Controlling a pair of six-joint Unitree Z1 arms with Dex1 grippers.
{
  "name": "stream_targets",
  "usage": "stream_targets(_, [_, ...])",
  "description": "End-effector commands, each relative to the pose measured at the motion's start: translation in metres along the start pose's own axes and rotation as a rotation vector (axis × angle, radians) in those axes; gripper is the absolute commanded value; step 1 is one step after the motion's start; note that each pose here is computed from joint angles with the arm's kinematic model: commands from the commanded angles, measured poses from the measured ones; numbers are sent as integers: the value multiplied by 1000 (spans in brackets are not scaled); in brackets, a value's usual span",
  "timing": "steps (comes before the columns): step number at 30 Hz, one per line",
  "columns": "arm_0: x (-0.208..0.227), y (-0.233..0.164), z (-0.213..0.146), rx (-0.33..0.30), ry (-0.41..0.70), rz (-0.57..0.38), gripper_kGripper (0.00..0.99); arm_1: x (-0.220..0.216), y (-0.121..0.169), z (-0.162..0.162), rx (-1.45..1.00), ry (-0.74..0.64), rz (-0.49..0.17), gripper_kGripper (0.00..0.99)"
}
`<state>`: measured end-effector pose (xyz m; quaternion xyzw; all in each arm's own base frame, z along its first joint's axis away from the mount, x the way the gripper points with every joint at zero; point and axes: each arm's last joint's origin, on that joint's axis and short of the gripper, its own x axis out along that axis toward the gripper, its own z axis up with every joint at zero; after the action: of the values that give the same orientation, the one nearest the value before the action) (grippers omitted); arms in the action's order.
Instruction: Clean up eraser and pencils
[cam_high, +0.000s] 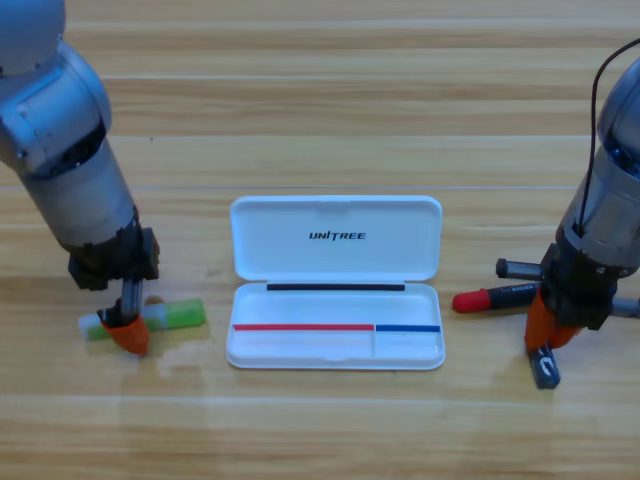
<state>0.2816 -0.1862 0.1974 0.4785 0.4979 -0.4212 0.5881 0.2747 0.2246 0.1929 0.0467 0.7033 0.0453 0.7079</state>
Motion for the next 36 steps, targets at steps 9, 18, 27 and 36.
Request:
stream_targets(9, [25,2,-5,-25,40,-49,833,-2,11,-11,-281,70,-31,0])
stream_targets(18, [31,2,-4,-8,34,-65,588,-42,91,-35,-1238,133,89,0])
stream_targets(27, [33,2,-4,5,23,-65,0,-18,146,-27,-1559,165,48,0])
stream_targets(36, [29,2,-5,-9,21,-52,0,11,158,-8,-1622,159,-83,0])
